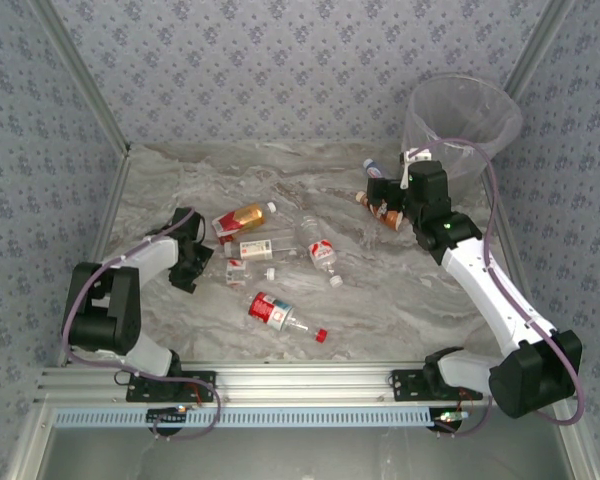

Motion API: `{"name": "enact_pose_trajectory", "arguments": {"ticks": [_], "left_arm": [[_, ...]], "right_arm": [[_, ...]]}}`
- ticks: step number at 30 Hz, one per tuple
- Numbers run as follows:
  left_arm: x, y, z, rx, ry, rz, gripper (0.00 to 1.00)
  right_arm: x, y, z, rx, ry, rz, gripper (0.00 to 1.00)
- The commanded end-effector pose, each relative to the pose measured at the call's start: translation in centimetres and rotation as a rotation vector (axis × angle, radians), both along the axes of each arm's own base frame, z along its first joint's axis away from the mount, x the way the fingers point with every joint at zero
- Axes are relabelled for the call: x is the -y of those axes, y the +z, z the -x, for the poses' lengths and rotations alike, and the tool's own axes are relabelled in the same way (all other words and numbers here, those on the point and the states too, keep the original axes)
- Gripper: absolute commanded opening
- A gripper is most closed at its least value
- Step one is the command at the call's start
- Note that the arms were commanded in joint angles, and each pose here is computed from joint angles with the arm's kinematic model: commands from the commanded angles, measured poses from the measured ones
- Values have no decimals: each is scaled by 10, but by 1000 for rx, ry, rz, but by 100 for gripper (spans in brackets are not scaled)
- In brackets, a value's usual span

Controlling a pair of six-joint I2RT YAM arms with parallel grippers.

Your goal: Put the plastic bottles in the bin

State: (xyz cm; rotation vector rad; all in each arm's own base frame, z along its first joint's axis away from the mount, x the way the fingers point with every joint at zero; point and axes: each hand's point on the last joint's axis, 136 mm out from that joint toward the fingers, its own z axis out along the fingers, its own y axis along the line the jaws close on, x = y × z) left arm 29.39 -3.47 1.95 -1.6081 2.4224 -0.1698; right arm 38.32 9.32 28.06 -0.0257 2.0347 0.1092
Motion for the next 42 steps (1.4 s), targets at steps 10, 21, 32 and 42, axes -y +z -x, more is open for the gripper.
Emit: {"name": "enact_pose_trajectory", "arguments": {"ticks": [10, 21, 32, 42], "left_arm": [[10, -6, -8, 12, 213, 109, 59], [4, 44, -25, 190, 222, 115, 52], [3, 81, -21, 312, 164, 119, 49], [34, 151, -62, 572, -156, 95, 51]], "right_arm": [[5, -4, 7, -14, -24, 13, 100], [4, -6, 8, -16, -18, 7, 100], [-22, -2, 11, 15, 110, -54, 100], [-92, -26, 39, -87, 409, -146, 100]]}}
